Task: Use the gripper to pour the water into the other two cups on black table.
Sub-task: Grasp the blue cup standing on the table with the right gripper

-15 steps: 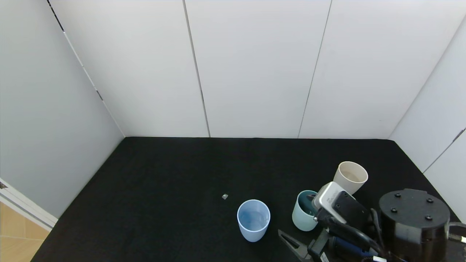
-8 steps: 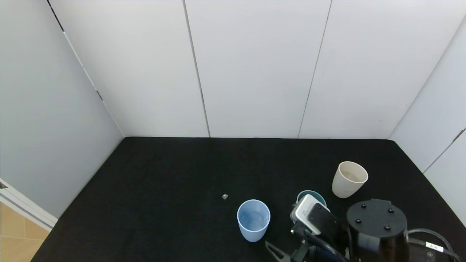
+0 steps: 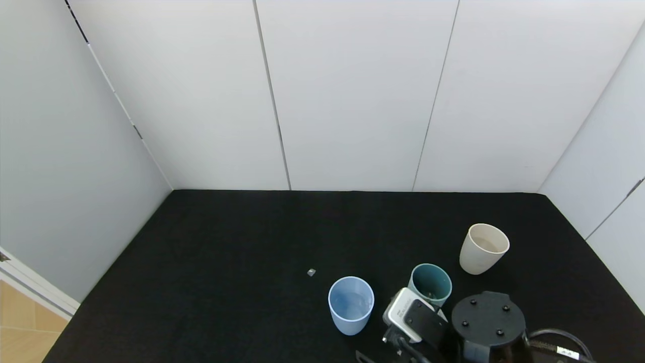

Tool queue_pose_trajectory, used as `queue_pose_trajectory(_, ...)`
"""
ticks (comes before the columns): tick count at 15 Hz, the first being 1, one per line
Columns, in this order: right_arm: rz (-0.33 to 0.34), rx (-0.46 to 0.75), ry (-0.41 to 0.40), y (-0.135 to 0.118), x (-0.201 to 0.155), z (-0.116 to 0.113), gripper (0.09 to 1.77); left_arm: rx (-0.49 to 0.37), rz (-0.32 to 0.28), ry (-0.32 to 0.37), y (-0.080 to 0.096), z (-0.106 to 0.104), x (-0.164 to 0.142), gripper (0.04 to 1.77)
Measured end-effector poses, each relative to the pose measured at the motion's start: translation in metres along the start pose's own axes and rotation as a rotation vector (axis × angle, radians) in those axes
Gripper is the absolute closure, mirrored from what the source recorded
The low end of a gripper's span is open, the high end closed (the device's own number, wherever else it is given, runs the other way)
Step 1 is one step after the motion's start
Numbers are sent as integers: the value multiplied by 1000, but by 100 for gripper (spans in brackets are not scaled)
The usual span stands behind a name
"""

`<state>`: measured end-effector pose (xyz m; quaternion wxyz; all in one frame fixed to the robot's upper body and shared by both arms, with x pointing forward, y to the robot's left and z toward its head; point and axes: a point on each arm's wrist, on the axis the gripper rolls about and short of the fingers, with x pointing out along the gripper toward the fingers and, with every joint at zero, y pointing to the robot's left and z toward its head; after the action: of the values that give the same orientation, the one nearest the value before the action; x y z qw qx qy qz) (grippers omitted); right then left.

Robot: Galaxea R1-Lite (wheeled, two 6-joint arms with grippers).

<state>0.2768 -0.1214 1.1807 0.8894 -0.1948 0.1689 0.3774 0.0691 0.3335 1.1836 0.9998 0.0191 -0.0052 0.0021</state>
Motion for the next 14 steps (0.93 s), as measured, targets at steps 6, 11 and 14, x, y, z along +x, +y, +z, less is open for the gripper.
queue_pose_trajectory(6, 2, -3, -19, 6, 19, -10, 15, 0, 0, 0, 0, 0, 0, 9)
queue_pose_trajectory(11, 8, -4, -36, 13, 36, -20, 15, 0, 0, 0, 0, 0, 0, 9)
queue_pose_trajectory(14, 6, -2, -37, 15, 45, -23, 15, 0, 0, 0, 0, 0, 0, 9)
